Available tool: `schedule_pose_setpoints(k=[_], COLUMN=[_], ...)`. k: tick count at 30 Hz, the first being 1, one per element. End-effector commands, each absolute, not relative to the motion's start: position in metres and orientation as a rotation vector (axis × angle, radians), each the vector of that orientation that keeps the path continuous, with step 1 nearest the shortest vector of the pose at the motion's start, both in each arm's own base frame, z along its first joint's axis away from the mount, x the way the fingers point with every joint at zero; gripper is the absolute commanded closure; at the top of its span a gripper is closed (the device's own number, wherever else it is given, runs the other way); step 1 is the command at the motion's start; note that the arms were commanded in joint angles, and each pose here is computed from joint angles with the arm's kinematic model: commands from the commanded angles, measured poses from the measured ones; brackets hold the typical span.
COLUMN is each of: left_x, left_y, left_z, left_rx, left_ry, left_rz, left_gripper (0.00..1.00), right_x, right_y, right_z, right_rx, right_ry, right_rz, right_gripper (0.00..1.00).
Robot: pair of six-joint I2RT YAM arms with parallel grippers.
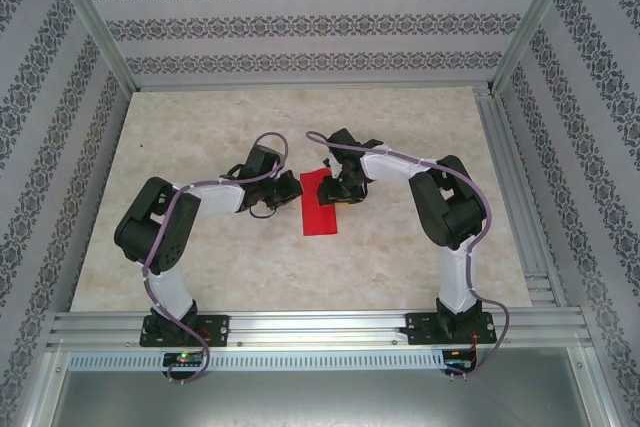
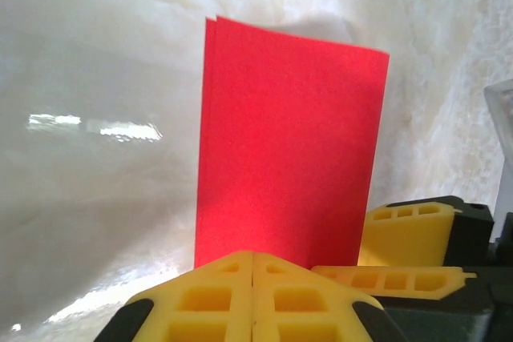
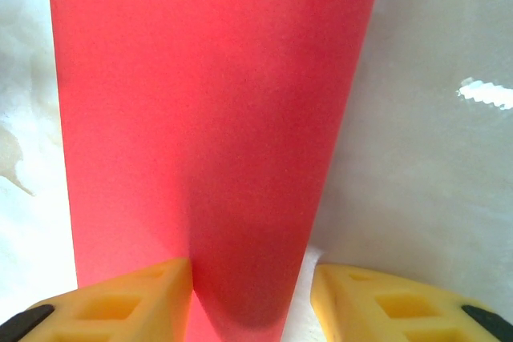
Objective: Fold a paper plane with a square sheet of paper (pick it up from the middle)
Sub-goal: Hold the square sheet of paper at the center of the table.
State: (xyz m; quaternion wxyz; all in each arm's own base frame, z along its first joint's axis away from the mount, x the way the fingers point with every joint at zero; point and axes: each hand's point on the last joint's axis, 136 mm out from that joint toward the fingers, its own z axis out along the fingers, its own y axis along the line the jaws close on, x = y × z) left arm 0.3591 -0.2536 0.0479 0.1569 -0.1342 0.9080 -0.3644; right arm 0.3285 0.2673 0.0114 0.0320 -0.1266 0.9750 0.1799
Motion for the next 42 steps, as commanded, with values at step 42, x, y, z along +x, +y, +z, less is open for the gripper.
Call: schedule_pose_setpoints(k=[42], left_x=[0.352], left_y=[-0.279], left_z=[0.017], left_rx=[-0.286], left_ry=[2.749], left_rz=[-1.099], left_gripper=[0.93], right_x=[0.301], right_y=[0.259], right_z=[-0.059], right_rx=[-0.485], right_ry=[3.133], right_rz=[0.377], right_gripper=[0.52])
